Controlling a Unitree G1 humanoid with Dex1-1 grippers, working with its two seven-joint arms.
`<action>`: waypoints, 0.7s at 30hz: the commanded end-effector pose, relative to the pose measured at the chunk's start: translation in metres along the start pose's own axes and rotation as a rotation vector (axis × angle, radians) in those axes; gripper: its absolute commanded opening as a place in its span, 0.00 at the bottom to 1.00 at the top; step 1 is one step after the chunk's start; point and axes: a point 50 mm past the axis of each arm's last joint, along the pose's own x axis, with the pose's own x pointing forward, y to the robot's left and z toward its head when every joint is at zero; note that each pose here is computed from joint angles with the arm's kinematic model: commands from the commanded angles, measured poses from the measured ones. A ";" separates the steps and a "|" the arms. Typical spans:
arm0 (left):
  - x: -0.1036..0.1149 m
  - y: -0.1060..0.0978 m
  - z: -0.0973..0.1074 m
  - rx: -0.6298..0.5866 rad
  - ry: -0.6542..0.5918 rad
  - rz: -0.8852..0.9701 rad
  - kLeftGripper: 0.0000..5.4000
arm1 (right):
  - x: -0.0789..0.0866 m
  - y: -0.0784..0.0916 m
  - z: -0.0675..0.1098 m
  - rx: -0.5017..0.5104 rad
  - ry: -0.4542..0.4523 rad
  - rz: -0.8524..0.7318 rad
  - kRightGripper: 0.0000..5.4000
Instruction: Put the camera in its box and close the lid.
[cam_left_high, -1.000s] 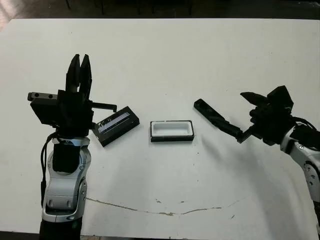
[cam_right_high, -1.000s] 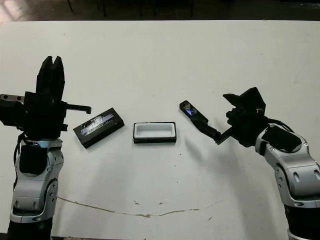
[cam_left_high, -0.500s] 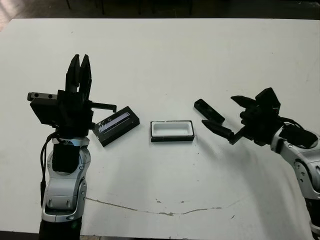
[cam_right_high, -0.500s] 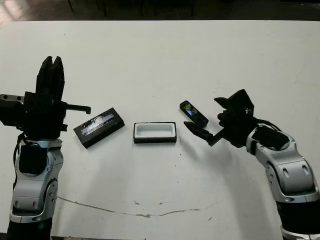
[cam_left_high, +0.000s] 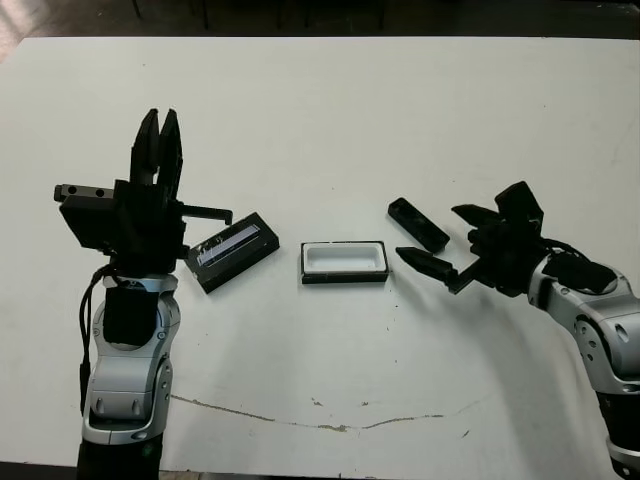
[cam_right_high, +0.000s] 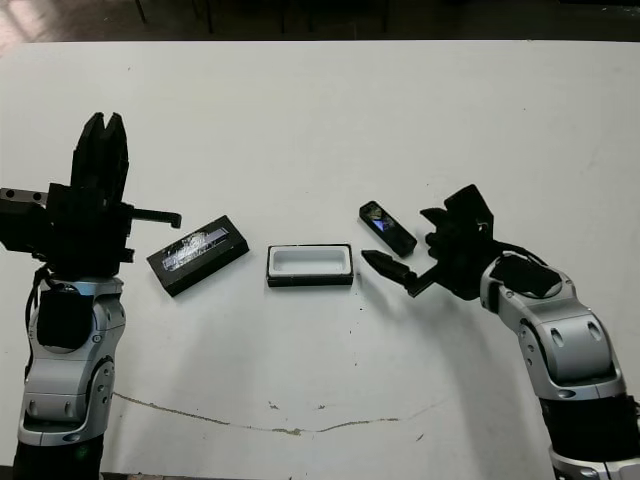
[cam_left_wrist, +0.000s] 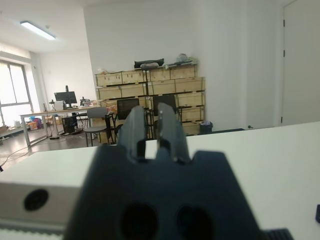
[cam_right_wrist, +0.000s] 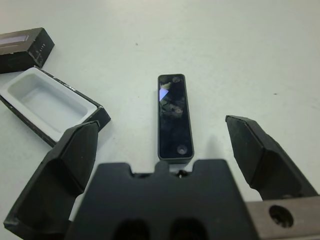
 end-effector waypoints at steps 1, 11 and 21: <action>-0.003 0.003 -0.007 0.013 0.035 -0.009 0.00 | 0.002 0.000 -0.010 0.026 0.029 -0.016 1.00; -0.004 0.005 -0.008 0.009 0.041 -0.007 0.00 | 0.005 -0.001 -0.020 -0.009 0.036 -0.033 0.96; -0.005 0.004 -0.007 0.018 0.039 -0.008 0.00 | 0.006 0.004 -0.027 -0.085 0.015 -0.076 0.55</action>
